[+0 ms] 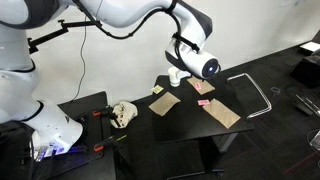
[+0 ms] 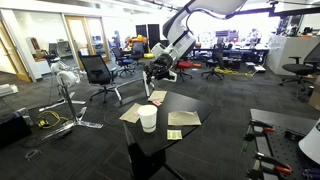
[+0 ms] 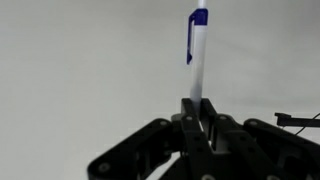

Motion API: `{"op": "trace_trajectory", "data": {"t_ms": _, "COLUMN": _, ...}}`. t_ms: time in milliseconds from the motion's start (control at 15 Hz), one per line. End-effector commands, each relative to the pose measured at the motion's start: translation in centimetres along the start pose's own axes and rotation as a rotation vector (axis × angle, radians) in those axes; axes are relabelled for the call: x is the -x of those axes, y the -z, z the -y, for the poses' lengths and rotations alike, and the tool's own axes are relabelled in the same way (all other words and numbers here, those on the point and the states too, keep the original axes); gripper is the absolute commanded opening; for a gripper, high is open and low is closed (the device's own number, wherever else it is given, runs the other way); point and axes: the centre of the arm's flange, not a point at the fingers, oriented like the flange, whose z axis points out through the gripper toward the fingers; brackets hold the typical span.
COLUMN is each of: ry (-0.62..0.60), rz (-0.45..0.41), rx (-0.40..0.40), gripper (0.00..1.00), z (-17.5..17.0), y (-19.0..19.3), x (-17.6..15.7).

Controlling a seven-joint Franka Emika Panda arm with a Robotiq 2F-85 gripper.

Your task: Put the pen inside the white cup

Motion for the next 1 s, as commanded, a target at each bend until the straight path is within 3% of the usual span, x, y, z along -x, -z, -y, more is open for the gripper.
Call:
{"op": "trace_trajectory", "data": {"t_ms": 0, "ry": 0.015, "rz": -0.008, "rx": 0.044, "gripper": 0.03, "z": -0.2, "y": -0.1, "x": 0.5}}
{"op": "trace_trajectory", "data": {"t_ms": 933, "ry": -0.065, "rz": -0.017, "rx": 0.065, "gripper": 0.03, "z": 0.5, "y": -1.2, "x": 4.5}}
